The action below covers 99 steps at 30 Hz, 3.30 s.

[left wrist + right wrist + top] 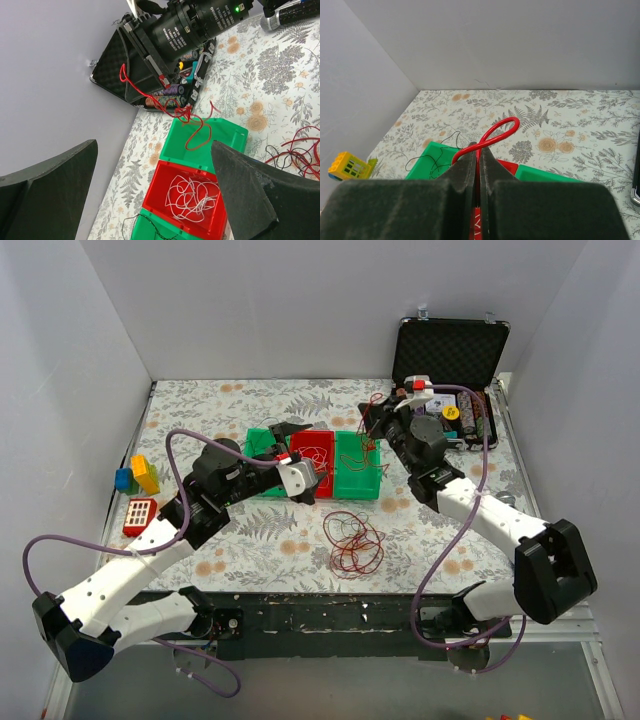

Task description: Untangle the cables

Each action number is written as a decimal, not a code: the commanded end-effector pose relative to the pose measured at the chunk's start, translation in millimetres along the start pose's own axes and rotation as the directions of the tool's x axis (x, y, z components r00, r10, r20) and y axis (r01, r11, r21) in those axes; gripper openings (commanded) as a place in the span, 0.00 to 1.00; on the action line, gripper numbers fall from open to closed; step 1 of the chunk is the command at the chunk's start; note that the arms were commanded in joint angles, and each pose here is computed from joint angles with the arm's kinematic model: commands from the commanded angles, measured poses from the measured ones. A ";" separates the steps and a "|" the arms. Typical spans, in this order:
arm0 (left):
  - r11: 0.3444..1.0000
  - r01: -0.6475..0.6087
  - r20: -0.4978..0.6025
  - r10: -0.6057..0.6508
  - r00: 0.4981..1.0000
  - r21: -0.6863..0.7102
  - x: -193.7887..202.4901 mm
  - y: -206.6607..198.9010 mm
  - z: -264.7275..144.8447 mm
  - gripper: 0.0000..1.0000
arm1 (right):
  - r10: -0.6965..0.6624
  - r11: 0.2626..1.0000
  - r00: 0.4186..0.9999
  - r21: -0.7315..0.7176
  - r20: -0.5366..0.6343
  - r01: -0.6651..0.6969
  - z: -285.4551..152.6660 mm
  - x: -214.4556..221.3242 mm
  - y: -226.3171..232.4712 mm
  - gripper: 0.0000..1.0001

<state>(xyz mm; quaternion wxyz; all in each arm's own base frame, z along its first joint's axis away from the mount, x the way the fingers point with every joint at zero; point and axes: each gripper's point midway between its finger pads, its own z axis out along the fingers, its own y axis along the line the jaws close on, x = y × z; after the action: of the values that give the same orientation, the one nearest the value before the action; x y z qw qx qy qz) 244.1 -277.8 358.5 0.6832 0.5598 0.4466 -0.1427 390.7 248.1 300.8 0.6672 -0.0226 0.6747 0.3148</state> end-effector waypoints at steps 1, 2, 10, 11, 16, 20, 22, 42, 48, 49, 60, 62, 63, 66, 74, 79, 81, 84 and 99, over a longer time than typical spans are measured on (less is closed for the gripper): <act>0.999 -0.032 0.013 0.033 0.999 -0.031 -8.9 9.1 -2.7 0.98 | 0.060 0.998 0.995 0.006 0.074 -0.061 10.6 -15.1 -2.8 0.01; 0.999 -0.034 0.013 0.034 0.999 -0.031 -8.9 9.2 -2.7 0.98 | 0.066 0.998 0.995 0.008 0.073 -0.067 12.1 -14.0 -4.2 0.01; 0.998 -0.050 0.014 0.051 0.999 -0.034 -9.7 10.5 -3.5 0.98 | 0.118 0.993 0.992 0.009 0.052 -0.119 23.5 0.5 -8.7 0.01; 0.998 -0.053 0.014 0.054 0.998 -0.034 -9.9 10.6 -3.9 0.98 | 0.123 0.992 0.991 -0.003 0.055 -0.123 24.6 -2.3 -5.5 0.01; 0.997 -0.070 0.013 0.070 0.997 -0.032 -9.4 10.4 -4.1 0.98 | 0.120 0.992 0.989 -0.041 0.087 -0.117 25.5 -21.6 5.8 0.01; 0.996 -0.080 0.014 0.081 0.997 -0.031 -9.6 10.6 -4.1 0.98 | 0.104 0.992 0.989 -0.076 0.104 -0.097 24.5 -34.0 14.9 0.01; 0.996 -0.081 0.012 0.081 0.997 -0.027 -8.2 9.6 -3.2 0.98 | 0.095 0.990 0.989 -0.111 0.111 -0.083 23.8 -40.8 23.4 0.01; 0.994 -0.098 0.009 0.099 0.995 -0.040 -7.2 11.3 -4.4 0.98 | 0.111 0.969 0.994 -0.223 0.021 -0.103 28.1 -13.6 44.0 0.01; 0.993 -0.110 0.012 0.110 0.994 -0.035 -5.6 9.3 -3.9 0.98 | 0.187 0.973 0.979 -0.121 -0.076 -0.195 29.8 31.4 -1.1 0.01; 0.993 -0.109 0.012 0.110 0.994 -0.033 -5.0 8.6 -3.4 0.98 | 0.201 0.971 0.975 -0.111 -0.098 -0.212 29.7 41.7 -7.9 0.01; 0.993 -0.118 0.009 0.118 0.993 -0.032 -3.8 8.5 -3.0 0.98 | 0.152 0.984 0.969 -0.060 -0.193 -0.167 34.0 76.7 -26.5 0.01; 0.992 -0.120 0.013 0.121 0.993 -0.032 -5.2 9.1 -2.6 0.98 | 0.094 0.992 0.983 -0.073 -0.155 -0.107 35.5 62.3 -17.0 0.01; 0.992 -0.119 0.011 0.120 0.993 -0.030 -4.1 8.4 -2.2 0.98 | 0.077 0.993 0.989 -0.080 -0.130 -0.088 35.6 52.0 -14.7 0.01; 0.992 -0.122 0.011 0.123 0.992 -0.030 -4.1 8.3 -1.6 0.98 | 0.038 0.994 0.996 -0.104 -0.078 -0.046 34.3 27.3 -6.0 0.01; 0.991 -0.131 0.013 0.131 0.991 -0.037 -5.0 10.5 -1.7 0.98 | 0.022 0.987 0.997 -0.158 -0.077 -0.034 36.9 16.2 15.0 0.01; 0.990 -0.134 0.009 0.134 0.991 -0.042 -4.5 10.9 -3.4 0.98 | 0.004 0.983 0.998 -0.182 -0.070 -0.016 38.0 17.6 27.9 0.01; 0.989 -0.139 0.009 0.140 0.990 -0.045 -5.0 11.8 -3.4 0.98 | -0.011 0.981 0.999 -0.195 -0.047 0.001 37.5 10.9 33.9 0.01; 0.989 -0.142 0.008 0.143 0.990 -0.046 -4.6 11.7 -4.1 0.98 | -0.020 0.976 1.000 -0.218 -0.013 0.017 37.0 -3.0 42.1 0.01; 0.988 -0.146 0.011 0.147 0.989 -0.059 -5.8 13.1 -6.3 0.98 | 0.065 0.965 0.995 -0.251 -0.075 -0.082 36.7 20.2 45.8 0.01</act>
<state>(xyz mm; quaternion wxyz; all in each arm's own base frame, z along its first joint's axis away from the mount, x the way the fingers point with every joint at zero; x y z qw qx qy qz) 251.3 -273.9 366.0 0.7023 0.5748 0.4103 -0.0901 400.8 307.2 295.9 0.6184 -0.1080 0.6682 0.3993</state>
